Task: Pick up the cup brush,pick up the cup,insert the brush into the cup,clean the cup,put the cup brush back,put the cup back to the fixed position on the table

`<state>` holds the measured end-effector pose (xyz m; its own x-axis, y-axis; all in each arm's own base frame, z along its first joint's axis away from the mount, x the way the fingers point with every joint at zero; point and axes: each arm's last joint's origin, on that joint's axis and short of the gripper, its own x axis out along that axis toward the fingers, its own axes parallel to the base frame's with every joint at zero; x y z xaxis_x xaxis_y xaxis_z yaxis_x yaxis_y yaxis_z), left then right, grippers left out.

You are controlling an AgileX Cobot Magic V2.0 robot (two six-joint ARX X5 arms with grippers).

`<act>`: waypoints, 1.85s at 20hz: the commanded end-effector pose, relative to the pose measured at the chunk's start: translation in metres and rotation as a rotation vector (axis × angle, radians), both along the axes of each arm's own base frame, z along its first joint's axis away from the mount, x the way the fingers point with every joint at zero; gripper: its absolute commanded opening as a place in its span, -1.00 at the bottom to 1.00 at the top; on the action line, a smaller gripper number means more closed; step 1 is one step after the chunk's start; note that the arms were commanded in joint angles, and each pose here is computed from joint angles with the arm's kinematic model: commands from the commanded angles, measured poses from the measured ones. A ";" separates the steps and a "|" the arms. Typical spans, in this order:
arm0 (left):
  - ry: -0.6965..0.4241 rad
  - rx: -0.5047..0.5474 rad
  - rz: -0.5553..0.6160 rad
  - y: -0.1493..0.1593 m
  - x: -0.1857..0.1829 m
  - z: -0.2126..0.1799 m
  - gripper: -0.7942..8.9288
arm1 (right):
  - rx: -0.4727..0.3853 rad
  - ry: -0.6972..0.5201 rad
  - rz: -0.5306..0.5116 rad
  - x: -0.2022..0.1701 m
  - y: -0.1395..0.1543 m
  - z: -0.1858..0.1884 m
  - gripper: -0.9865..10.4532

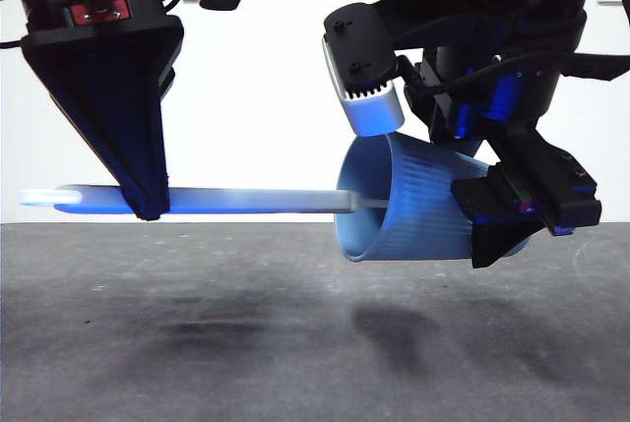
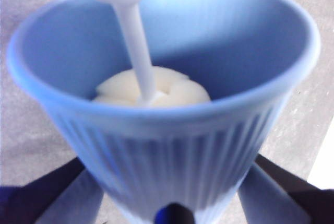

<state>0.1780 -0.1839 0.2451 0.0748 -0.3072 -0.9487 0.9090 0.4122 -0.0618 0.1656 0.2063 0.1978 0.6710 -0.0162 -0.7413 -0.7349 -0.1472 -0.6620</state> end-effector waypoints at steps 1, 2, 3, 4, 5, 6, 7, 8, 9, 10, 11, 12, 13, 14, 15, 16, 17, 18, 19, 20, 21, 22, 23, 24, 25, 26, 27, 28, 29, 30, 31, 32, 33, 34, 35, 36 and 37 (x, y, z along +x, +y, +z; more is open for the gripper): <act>-0.008 0.027 0.007 0.002 0.002 -0.001 -0.85 | 0.019 0.001 -0.019 0.001 0.001 -0.001 -0.85; -0.006 0.054 0.021 0.006 0.002 -0.002 -0.85 | 0.018 0.000 -0.030 0.001 0.000 -0.001 -0.85; -0.002 0.079 0.031 0.009 0.003 -0.002 -0.85 | 0.017 -0.001 -0.041 0.002 -0.001 -0.001 -0.85; 0.005 0.104 0.043 0.012 0.003 -0.003 -0.85 | 0.016 -0.004 -0.057 0.003 -0.002 -0.001 -0.85; 0.010 0.126 0.058 0.016 0.004 -0.003 -0.85 | 0.020 -0.004 -0.073 0.004 -0.003 -0.001 -0.85; 0.017 0.137 0.070 0.020 0.005 -0.002 -0.85 | 0.025 -0.005 -0.089 0.006 -0.005 -0.001 -0.85; 0.024 0.144 0.086 0.024 0.006 -0.002 -0.85 | 0.035 -0.006 -0.111 0.007 -0.007 -0.001 -0.85; 0.029 0.146 0.104 0.028 0.008 0.000 -0.85 | 0.045 -0.009 -0.135 0.010 -0.009 -0.001 -0.85; 0.030 0.146 0.121 0.033 0.009 0.001 -0.85 | 0.052 -0.008 -0.155 0.012 -0.011 -0.001 -0.85; 0.031 0.145 0.141 0.038 0.010 0.003 -0.85 | 0.060 -0.006 -0.180 0.014 -0.013 -0.001 -0.85; 0.029 0.142 0.160 0.043 0.012 0.005 -0.85 | 0.066 -0.003 -0.204 0.015 -0.015 -0.001 -0.85; 0.027 0.139 0.176 0.047 0.013 0.006 -0.85 | 0.070 0.000 -0.225 0.017 -0.018 -0.002 -0.85; 0.024 0.135 0.194 0.051 0.014 0.008 -0.85 | 0.080 0.000 -0.251 0.019 -0.020 -0.002 -0.85; 0.021 0.130 0.211 0.056 0.015 0.010 -0.85 | 0.092 -0.002 -0.278 0.021 -0.023 -0.002 -0.85; 0.017 0.125 0.229 0.060 0.016 0.012 -0.85 | 0.107 -0.005 -0.303 0.024 -0.025 -0.001 -0.85; 0.015 0.121 0.249 0.064 0.018 0.013 -0.85 | 0.127 -0.008 -0.335 0.026 -0.028 -0.001 -0.85; 0.013 0.119 0.267 0.068 0.019 0.014 -0.85 | 0.151 -0.013 -0.369 0.028 -0.031 0.000 -0.85; 0.011 0.117 0.281 0.071 0.020 0.015 -0.85 | 0.173 -0.017 -0.398 0.030 -0.033 0.001 -0.85; 0.011 0.115 0.295 0.074 0.022 0.015 -0.85 | 0.201 -0.023 -0.432 0.032 -0.035 0.002 -0.85; 0.009 0.112 0.308 0.077 0.023 0.015 -0.85 | 0.232 -0.029 -0.466 0.033 -0.038 0.004 -0.85; 0.006 0.106 0.320 0.078 0.025 0.015 -0.85 | 0.260 -0.037 -0.495 0.033 -0.039 0.006 -0.85; 0.001 0.096 0.337 0.080 0.027 0.016 -0.85 | 0.296 -0.047 -0.528 0.034 -0.041 0.008 -0.85; -0.005 0.081 0.353 0.082 0.029 0.016 -0.85 | 0.331 -0.051 -0.552 0.034 -0.043 0.011 -0.85; -0.013 0.034 0.395 0.083 0.034 0.017 -0.85 | 0.411 -0.041 -0.581 0.033 -0.046 0.018 -0.85; -0.018 -0.016 0.441 0.083 0.038 0.018 -0.85 | 0.488 -0.034 -0.602 0.031 -0.047 0.024 -0.85; -0.035 -0.075 0.512 0.084 0.044 0.020 -0.85 | 0.592 -0.040 -0.632 0.028 -0.048 0.033 -0.85; -0.058 -0.123 0.590 0.085 0.050 0.022 -0.85 | 0.687 -0.039 -0.645 0.026 -0.050 0.041 -0.85; -0.076 -0.171 0.659 0.085 0.055 0.024 -0.85 | 0.786 -0.032 -0.656 0.023 -0.051 0.051 -0.85; -0.085 -0.211 0.716 0.084 0.060 0.025 -0.85 | 0.882 -0.017 -0.659 0.020 -0.053 0.059 -0.85; -0.088 -0.237 0.763 0.083 0.064 0.024 -0.85 | 0.974 -0.005 -0.659 0.017 -0.054 0.068 -0.85; -0.090 -0.248 0.793 0.081 0.069 0.022 -0.85 | 1.048 0.000 -0.658 0.014 -0.056 0.076 -0.85; -0.089 -0.248 0.838 0.079 0.075 0.017 -0.85 | 1.126 0.003 -0.648 0.011 -0.058 0.084 -0.85; -0.074 -0.251 0.869 0.077 0.081 0.010 -0.85 | 1.184 0.002 -0.636 0.008 -0.060 0.091 -0.85; -0.054 -0.253 0.894 0.074 0.087 0.003 -0.85 | 1.226 -0.005 -0.625 0.005 -0.062 0.097 -0.85; -0.037 -0.251 0.918 0.072 0.093 -0.005 -0.85 | 1.260 -0.016 -0.621 0.002 -0.065 0.102 -0.85; -0.018 -0.250 0.943 0.069 0.099 -0.013 -0.85 | 1.280 -0.024 -0.612 0.000 -0.067 0.105 -0.85; 0.000 -0.247 0.967 0.066 0.104 -0.021 -0.85 | 1.292 -0.028 -0.608 -0.001 -0.068 0.108 -0.85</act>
